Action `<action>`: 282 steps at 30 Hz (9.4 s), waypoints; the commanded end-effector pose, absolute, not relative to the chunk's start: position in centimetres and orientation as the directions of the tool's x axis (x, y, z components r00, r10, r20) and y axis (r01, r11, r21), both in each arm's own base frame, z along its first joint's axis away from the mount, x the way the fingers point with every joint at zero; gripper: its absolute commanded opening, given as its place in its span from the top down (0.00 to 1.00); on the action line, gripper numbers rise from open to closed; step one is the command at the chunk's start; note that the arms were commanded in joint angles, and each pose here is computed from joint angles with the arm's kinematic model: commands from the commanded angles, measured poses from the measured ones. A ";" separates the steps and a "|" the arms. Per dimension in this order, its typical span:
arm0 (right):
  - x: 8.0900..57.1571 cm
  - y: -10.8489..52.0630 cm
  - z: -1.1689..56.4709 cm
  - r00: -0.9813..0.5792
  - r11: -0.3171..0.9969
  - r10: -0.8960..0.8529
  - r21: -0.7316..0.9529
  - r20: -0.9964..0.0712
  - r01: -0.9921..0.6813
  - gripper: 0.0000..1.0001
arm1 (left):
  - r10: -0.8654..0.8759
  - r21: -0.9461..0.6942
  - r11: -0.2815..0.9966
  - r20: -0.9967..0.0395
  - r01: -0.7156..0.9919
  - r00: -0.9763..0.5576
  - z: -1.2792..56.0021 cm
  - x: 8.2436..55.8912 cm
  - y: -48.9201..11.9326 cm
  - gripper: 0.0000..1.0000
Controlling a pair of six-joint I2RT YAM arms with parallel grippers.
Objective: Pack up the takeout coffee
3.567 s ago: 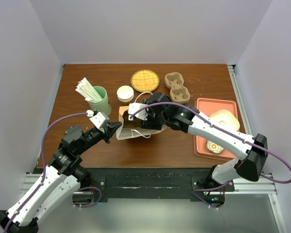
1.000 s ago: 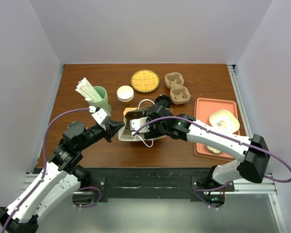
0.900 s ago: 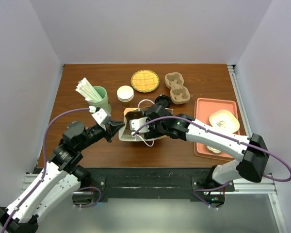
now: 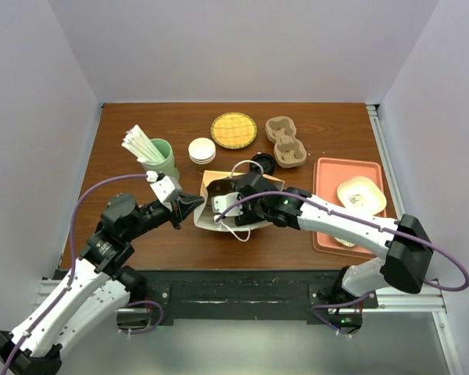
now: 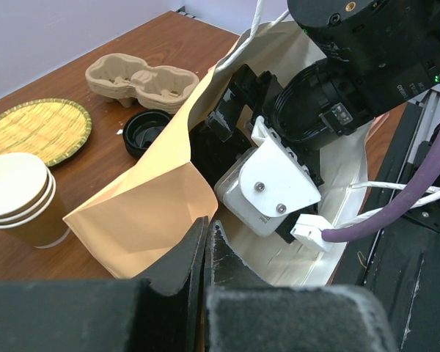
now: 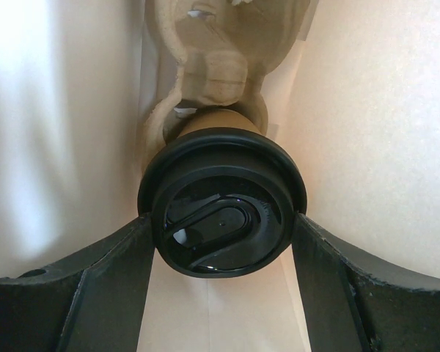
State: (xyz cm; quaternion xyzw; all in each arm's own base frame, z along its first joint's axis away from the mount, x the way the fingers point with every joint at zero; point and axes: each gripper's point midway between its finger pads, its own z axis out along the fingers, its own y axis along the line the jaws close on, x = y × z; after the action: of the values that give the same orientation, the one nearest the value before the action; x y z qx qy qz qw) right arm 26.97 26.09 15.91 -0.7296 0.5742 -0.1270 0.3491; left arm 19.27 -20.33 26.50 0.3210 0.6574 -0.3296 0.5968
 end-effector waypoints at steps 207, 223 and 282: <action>26.7 24.5 11.4 0.189 0.061 -0.932 -0.648 -0.309 -0.759 0.68 | -0.022 -0.146 0.517 -0.987 0.843 -0.158 28.2 19.0 -22.0 1.00; 26.8 24.1 9.9 0.148 0.083 -0.938 -0.617 -0.314 -0.783 0.66 | -0.024 -0.147 0.518 -0.987 0.843 -0.158 28.1 19.1 -22.0 1.00; 27.1 26.5 17.0 0.211 0.108 -0.877 -0.604 -0.432 -0.789 0.13 | -0.032 -0.209 0.629 -0.969 0.749 -0.243 29.0 21.6 -21.4 1.00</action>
State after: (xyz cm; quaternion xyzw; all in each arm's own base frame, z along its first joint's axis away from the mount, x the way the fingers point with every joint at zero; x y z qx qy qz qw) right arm 26.83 25.57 14.31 -0.6781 0.6284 -0.0729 0.3740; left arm 21.37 -21.26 26.28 0.2601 0.7238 -0.3419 0.5401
